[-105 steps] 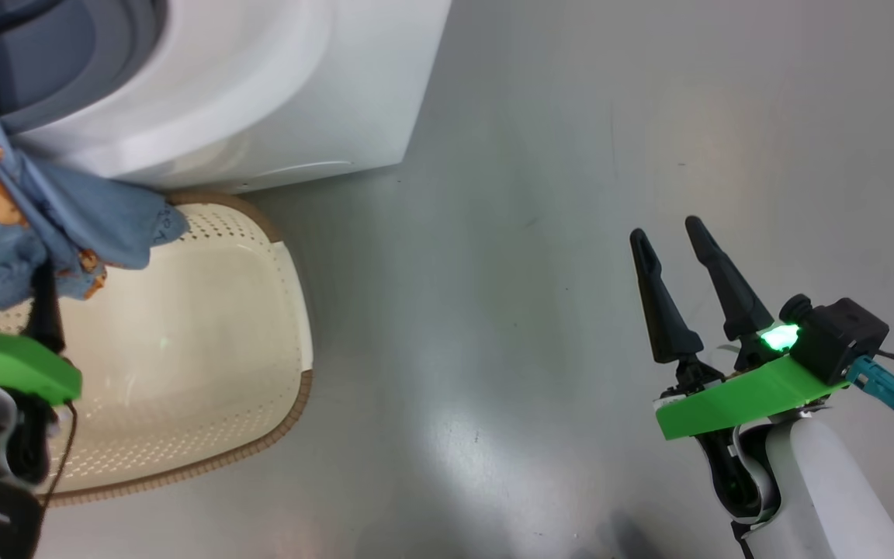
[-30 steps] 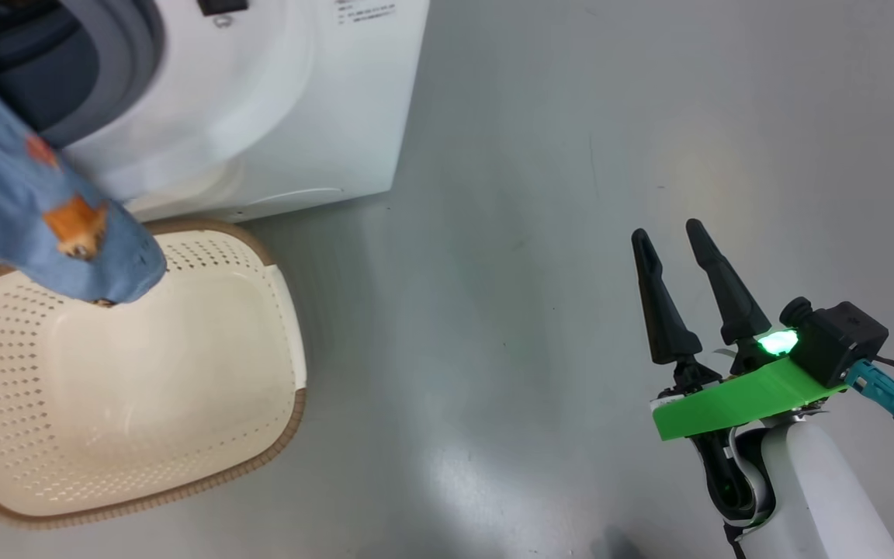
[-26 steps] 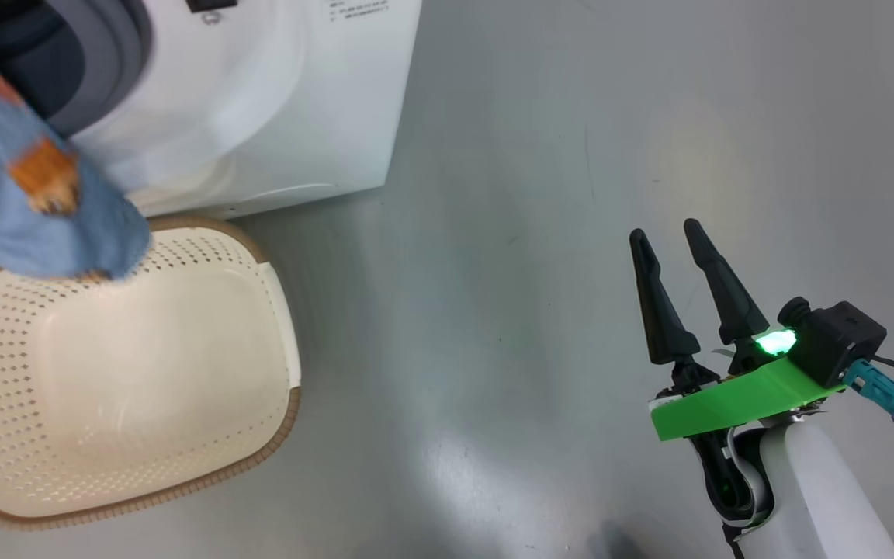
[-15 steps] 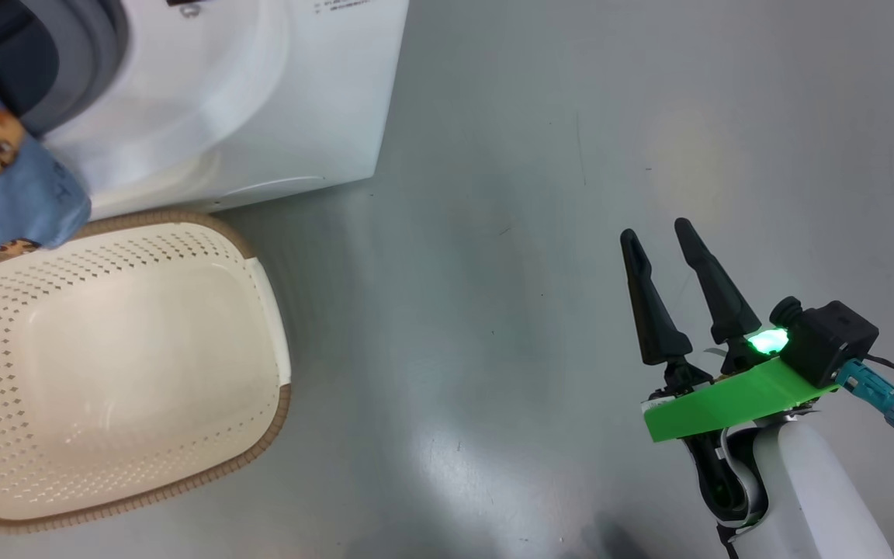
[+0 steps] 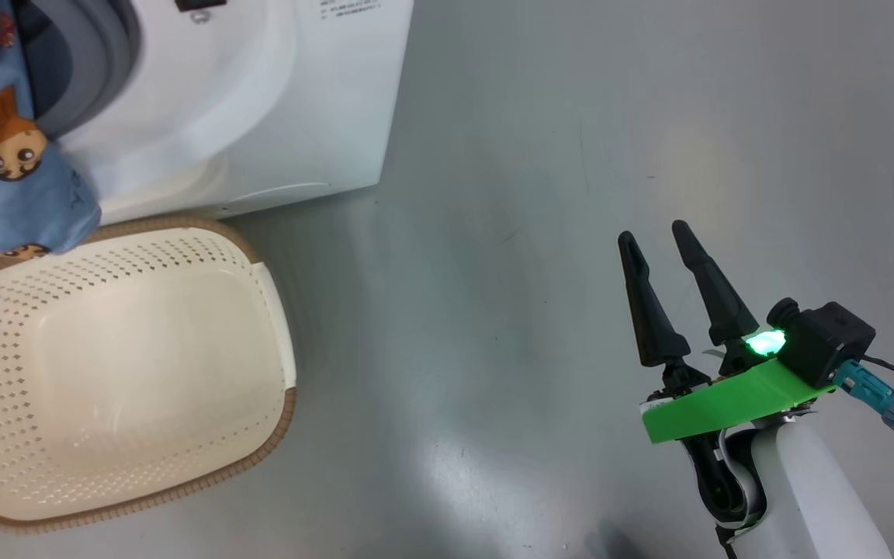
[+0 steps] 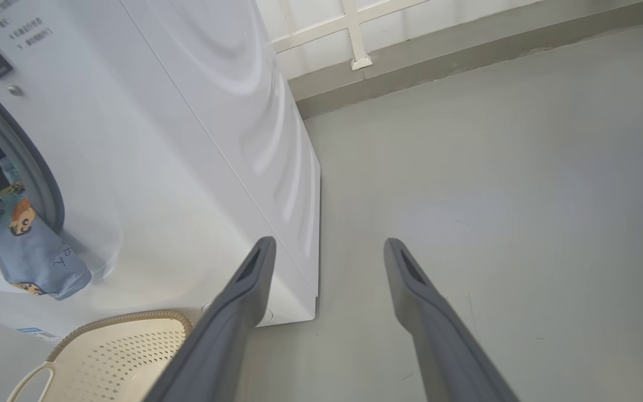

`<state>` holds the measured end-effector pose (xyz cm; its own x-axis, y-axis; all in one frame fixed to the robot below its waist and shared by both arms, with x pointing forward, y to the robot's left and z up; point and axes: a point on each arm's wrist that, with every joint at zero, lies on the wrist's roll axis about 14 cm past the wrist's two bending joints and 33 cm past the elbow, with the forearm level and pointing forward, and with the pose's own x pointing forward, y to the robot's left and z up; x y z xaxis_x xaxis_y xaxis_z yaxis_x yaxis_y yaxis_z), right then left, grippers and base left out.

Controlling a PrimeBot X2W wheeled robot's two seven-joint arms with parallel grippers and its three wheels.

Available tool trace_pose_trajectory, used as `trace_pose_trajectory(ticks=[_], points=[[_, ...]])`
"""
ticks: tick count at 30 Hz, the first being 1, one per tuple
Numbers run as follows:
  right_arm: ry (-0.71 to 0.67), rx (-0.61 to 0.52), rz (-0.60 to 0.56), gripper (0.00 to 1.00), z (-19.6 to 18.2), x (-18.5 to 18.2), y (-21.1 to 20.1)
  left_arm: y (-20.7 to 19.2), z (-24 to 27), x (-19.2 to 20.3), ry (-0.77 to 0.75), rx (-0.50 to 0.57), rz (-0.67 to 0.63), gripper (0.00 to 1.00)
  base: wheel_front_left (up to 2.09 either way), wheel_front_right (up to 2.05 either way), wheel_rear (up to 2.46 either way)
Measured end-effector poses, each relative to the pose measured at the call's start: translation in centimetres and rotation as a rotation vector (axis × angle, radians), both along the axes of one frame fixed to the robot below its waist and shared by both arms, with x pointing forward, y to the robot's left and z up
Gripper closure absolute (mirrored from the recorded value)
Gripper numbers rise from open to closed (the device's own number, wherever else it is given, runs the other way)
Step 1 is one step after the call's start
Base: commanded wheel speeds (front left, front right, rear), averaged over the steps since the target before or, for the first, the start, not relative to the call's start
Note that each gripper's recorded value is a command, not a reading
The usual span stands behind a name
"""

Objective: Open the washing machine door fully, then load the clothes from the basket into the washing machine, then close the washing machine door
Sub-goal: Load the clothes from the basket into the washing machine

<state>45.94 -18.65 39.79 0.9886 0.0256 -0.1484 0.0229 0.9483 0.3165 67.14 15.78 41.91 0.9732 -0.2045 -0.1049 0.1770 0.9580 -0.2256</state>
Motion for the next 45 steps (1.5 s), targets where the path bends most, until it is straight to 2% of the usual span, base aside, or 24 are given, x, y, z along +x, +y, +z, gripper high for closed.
trace_pose_trajectory(ticks=[12,23,35,45], points=[[-0.009,0.007,0.010,0.00,0.3,0.2,0.4,-0.3,-1.6,-0.8,0.089,0.013,-0.025,0.00,0.00,0.00,0.00],[-0.017,0.014,0.013,0.00,0.4,0.5,0.7,0.5,0.8,-1.0,0.018,-0.085,0.007,0.00,0.00,0.00,0.00],[-0.034,0.016,0.026,0.00,0.7,1.0,1.1,2.6,-1.4,-6.5,0.018,-0.127,0.095,0.00,0.00,0.00,0.00],[-0.041,0.013,0.028,0.00,1.1,0.8,1.0,5.0,-2.9,-12.2,0.043,-0.107,0.170,0.00,0.00,0.00,0.00]])
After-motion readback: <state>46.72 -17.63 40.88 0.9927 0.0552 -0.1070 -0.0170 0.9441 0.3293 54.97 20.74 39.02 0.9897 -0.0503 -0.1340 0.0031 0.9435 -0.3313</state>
